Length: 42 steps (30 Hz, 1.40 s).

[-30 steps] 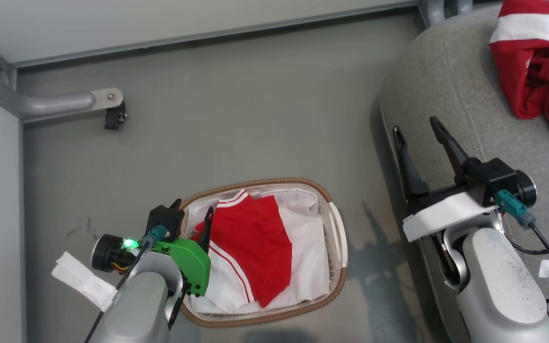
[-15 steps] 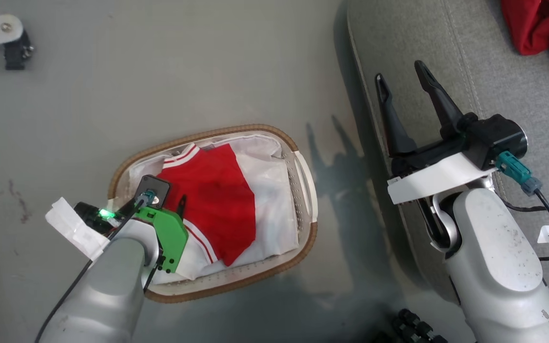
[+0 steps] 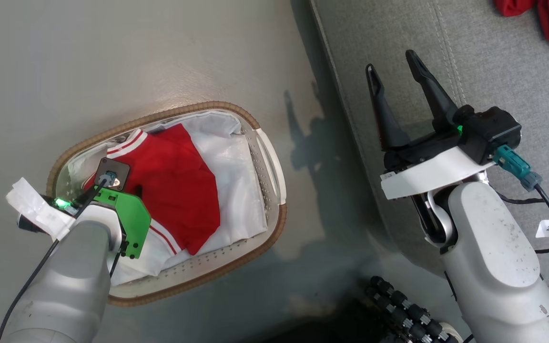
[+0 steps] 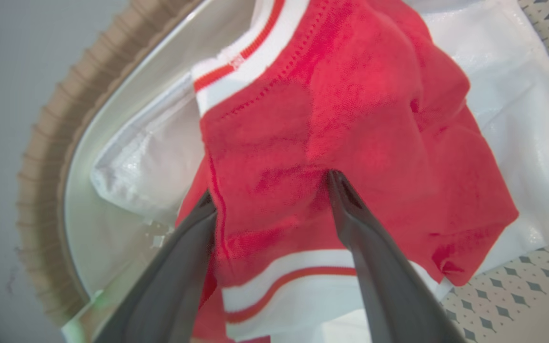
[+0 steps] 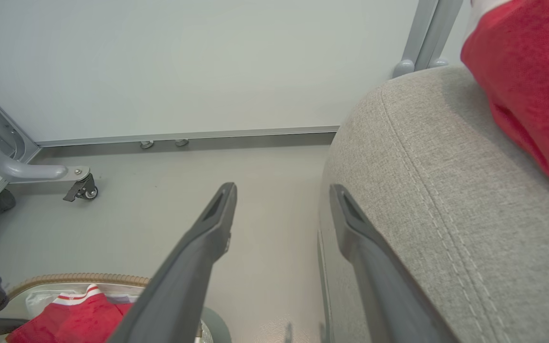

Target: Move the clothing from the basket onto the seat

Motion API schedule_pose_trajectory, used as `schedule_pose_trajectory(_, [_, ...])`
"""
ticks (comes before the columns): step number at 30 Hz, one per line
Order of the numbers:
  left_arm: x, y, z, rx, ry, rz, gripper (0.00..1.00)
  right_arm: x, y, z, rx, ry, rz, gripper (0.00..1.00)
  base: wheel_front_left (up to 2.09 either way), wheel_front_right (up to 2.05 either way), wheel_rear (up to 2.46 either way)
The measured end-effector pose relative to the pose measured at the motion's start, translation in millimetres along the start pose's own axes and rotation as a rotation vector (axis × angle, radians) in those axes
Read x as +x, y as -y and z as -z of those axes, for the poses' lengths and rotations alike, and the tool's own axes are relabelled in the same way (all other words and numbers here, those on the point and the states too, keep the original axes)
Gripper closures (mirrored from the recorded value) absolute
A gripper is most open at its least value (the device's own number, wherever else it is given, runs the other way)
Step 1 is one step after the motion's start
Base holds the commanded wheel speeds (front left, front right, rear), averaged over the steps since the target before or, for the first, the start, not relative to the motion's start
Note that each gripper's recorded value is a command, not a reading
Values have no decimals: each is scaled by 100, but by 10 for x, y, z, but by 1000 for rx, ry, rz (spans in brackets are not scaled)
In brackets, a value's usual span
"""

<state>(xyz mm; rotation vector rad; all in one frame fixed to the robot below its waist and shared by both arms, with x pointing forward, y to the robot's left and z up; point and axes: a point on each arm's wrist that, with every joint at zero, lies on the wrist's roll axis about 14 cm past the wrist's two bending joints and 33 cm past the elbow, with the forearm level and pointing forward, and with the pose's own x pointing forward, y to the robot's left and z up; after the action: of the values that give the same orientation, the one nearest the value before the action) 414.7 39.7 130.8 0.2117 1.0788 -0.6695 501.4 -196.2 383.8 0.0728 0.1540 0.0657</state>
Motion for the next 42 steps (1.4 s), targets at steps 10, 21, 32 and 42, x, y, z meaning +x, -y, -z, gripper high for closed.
schedule_pose_trajectory(10, [95,339,-7,10,-13,90,91,-29,73,32,3,-12,20,0,0,0,0])
schedule_pose_trajectory(21, [-120,464,-170,16,94,104,100,-84,25,-72,-7,4,14,0,0,0,0])
schedule_pose_trajectory(32, [-616,654,-560,63,281,106,100,-352,-44,-212,-41,9,14,0,0,0,0])
schedule_pose_trajectory(42, [-1375,787,-1296,224,550,88,100,-723,-199,-464,-55,54,-5,0,0,0,0])
